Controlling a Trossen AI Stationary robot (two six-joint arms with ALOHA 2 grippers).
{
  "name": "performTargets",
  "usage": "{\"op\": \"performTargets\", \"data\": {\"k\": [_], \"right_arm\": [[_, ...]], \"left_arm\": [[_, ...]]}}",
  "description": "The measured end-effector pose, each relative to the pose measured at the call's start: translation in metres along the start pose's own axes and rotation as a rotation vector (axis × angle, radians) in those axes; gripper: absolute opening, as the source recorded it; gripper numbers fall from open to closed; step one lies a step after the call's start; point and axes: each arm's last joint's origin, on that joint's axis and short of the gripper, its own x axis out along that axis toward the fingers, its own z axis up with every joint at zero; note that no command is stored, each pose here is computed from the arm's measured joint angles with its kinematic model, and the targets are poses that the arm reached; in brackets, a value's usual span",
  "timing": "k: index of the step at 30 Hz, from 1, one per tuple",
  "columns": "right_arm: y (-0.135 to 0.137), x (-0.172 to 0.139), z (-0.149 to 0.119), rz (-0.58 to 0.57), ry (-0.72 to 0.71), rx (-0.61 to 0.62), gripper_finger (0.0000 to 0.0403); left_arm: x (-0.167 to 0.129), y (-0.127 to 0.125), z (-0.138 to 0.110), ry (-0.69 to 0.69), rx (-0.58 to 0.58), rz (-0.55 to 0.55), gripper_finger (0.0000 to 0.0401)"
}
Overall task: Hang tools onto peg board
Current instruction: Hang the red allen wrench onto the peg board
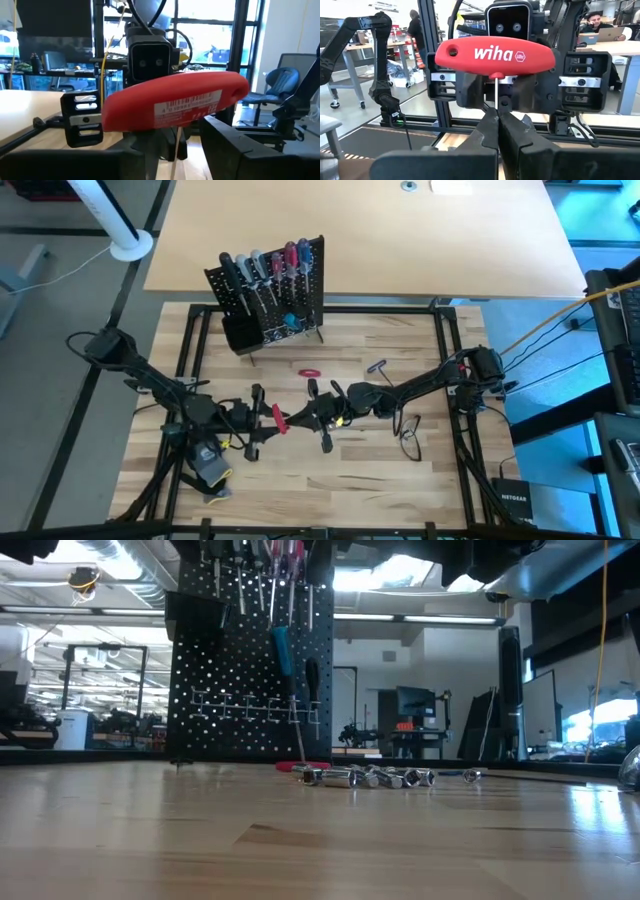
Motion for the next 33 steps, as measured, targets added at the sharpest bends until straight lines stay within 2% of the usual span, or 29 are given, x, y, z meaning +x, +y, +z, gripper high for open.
{"op": "performTargets", "data": {"k": [8,10,19,22,28,33], "right_arm": [[0.000,0.000,0.000,0.011,0.000,0.000,0.0001],[0.000,0.000,0.000,0.013,0.002,0.006,0.0001],[0.000,0.000,-0.003,0.005,0.029,0.117,0.0030],[0.001,-0.001,-0.001,0.050,0.035,0.132,0.0040],[0.009,-0.008,0.018,0.075,0.069,0.060,0.0091],[0.029,-0.009,0.026,0.030,0.052,-0.045,0.0160]], "left_arm": [[0.000,0.000,0.000,-0.001,0.036,0.000,0.0020],[0.000,0.000,0.000,-0.002,0.040,0.000,0.0007],[0.000,0.000,0.000,0.000,0.041,0.002,0.0003],[-0.001,0.000,0.003,-0.006,0.052,-0.004,0.0002],[-0.016,-0.001,0.020,0.012,0.077,-0.037,0.0002],[-0.020,0.005,0.013,0.141,0.096,-0.035,0.0001]]}}
